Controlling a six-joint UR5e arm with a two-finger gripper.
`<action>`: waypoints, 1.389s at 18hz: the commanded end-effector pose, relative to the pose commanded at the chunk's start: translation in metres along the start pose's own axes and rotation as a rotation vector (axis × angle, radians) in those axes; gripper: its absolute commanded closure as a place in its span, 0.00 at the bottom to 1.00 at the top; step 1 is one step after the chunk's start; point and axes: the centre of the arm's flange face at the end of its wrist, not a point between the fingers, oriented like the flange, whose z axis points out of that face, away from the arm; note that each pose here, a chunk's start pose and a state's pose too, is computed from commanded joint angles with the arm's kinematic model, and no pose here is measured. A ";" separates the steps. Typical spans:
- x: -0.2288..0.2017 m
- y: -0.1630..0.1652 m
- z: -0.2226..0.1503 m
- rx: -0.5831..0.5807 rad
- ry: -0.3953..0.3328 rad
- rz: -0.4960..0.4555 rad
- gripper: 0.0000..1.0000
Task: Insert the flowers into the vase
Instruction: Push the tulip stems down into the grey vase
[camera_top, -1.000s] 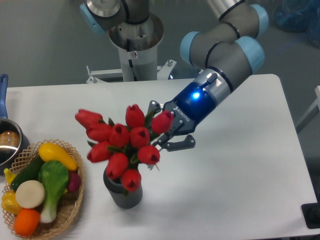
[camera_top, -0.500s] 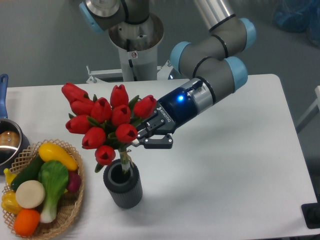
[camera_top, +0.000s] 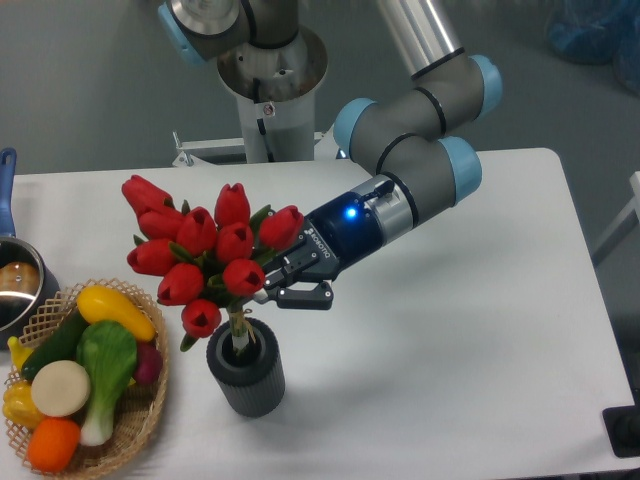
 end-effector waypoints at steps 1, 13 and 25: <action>0.001 0.001 0.000 0.001 0.000 0.000 0.95; 0.002 0.038 -0.001 0.002 -0.003 -0.008 0.93; -0.005 0.071 -0.002 -0.002 -0.004 -0.060 0.90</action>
